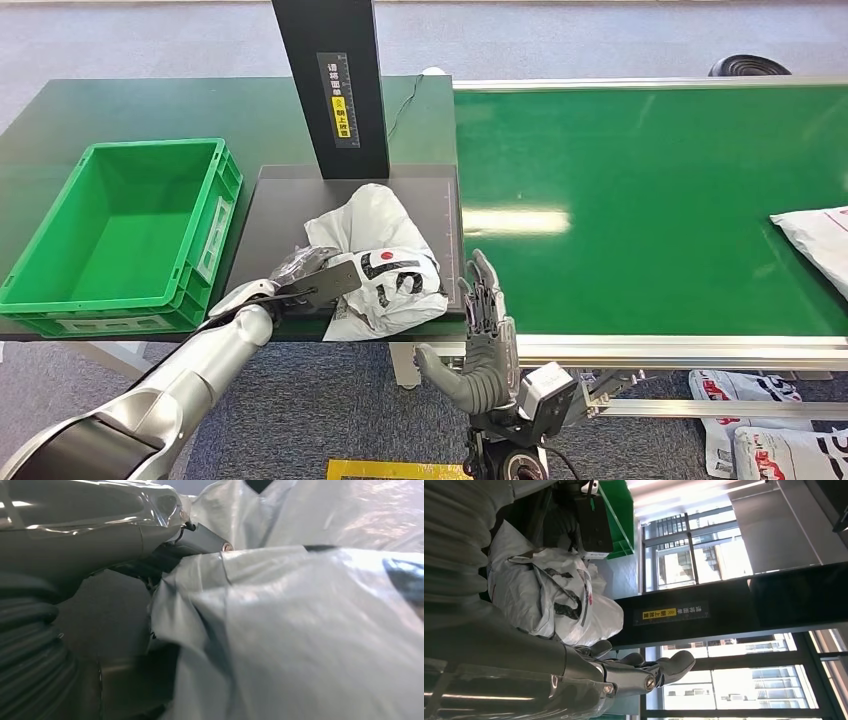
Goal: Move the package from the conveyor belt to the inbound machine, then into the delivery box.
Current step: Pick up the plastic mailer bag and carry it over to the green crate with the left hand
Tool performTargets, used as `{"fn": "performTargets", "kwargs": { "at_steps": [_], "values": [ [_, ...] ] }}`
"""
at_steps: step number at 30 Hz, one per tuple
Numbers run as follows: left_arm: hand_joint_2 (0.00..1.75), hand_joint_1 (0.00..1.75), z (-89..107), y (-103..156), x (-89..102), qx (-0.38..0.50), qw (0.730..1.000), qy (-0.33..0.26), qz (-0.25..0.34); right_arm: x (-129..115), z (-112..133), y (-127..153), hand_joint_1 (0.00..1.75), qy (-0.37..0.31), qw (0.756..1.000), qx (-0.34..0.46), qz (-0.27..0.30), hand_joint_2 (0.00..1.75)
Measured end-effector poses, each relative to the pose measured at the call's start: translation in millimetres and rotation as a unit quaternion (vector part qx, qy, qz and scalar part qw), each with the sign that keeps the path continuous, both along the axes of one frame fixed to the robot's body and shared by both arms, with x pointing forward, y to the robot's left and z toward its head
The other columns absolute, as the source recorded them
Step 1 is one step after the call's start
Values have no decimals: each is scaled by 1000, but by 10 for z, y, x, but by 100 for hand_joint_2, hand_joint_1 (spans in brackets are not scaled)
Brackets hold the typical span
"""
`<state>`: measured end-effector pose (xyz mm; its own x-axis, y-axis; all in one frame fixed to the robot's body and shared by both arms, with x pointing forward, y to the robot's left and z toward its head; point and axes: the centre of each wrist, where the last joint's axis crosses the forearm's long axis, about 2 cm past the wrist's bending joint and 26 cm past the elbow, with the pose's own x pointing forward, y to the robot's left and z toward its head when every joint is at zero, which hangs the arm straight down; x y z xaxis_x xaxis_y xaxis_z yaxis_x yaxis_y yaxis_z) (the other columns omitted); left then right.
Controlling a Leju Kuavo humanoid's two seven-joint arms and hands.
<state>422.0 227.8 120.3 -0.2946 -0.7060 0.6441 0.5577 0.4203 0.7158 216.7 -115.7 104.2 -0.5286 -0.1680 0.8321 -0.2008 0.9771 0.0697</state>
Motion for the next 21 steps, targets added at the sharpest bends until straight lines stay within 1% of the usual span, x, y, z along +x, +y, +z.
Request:
{"fn": "performTargets", "kwargs": {
  "at_steps": [11, 15, 18, 20, 21],
  "values": [
    [175, 175, 5, -2, 3, 0, 1000, -3, 1, -17, -17, -11, 0, 5, 1000, 2, -11, 175],
    [175, 175, 5, 3, 4, -1, 1000, -13, 8, -17, -17, -12, 0, 5, 1000, 2, -10, 175],
    [175, 175, 2, 24, 3, -26, 998, -47, 37, -16, -17, -14, 0, 5, 1000, 0, -13, 175],
    [175, 175, 32, 52, 21, -80, 989, -100, 76, -18, -20, -20, 0, 5, 1000, -1, -18, 175],
    [175, 175, 65, 68, 42, -117, 980, -129, 97, -19, -22, -22, 0, 6, 1000, 0, -20, 175]
  ]
}}
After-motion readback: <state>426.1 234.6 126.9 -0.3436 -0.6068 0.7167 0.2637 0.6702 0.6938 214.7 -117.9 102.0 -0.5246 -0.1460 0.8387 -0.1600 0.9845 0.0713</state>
